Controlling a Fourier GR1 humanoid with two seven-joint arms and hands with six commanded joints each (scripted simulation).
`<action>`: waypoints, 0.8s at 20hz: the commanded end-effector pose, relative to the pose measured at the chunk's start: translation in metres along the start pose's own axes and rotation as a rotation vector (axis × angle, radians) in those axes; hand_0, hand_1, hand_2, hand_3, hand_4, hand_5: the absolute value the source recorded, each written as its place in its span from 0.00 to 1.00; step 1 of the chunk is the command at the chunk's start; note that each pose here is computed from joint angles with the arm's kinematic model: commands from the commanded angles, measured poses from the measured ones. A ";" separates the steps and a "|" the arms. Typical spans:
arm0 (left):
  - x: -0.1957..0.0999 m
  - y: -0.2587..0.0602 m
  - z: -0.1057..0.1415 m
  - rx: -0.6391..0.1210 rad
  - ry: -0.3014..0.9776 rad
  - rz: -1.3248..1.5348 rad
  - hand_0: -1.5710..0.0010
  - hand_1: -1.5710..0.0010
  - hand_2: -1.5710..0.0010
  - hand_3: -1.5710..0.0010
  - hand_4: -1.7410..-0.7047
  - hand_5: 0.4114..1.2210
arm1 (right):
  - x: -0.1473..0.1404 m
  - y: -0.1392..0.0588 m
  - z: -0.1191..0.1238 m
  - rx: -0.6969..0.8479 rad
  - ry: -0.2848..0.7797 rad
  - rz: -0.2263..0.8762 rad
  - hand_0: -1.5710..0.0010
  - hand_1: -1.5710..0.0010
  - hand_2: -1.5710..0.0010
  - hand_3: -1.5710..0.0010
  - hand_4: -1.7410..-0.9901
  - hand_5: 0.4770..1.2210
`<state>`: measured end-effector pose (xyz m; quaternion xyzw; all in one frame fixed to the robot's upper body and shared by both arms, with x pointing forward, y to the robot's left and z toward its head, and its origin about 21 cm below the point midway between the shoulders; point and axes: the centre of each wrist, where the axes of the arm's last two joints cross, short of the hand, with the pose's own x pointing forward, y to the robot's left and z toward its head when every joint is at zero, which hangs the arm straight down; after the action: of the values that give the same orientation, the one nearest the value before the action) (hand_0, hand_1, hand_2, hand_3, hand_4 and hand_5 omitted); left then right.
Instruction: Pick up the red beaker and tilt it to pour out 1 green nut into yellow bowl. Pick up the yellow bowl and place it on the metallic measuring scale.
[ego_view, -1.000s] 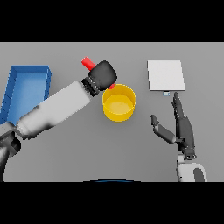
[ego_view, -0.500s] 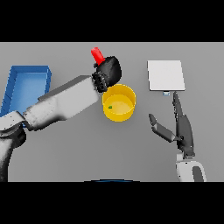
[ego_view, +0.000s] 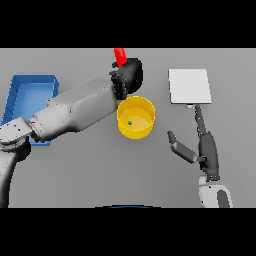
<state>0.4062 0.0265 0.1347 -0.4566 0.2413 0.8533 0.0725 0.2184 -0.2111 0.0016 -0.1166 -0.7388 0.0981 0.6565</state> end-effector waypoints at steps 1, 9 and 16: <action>-0.011 0.002 0.002 0.009 0.003 0.013 0.00 0.00 0.00 0.00 0.01 1.00 | -0.003 -0.001 0.003 0.000 -0.003 -0.004 1.00 1.00 1.00 1.00 0.71 0.15; -0.140 0.008 0.045 0.077 0.307 0.213 0.00 0.00 0.04 0.17 0.03 1.00 | -0.003 -0.004 -0.003 0.012 -0.012 -0.046 1.00 1.00 1.00 1.00 0.74 0.16; -0.203 -0.094 0.096 0.107 0.676 0.971 0.00 0.00 0.01 0.13 0.01 1.00 | -0.002 -0.003 -0.005 0.031 -0.028 -0.079 1.00 1.00 1.00 1.00 0.69 0.15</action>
<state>0.4837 0.1750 0.3121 -0.5362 0.4737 0.5824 -0.3859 0.2234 -0.2146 0.0014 -0.0758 -0.7502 0.0852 0.6513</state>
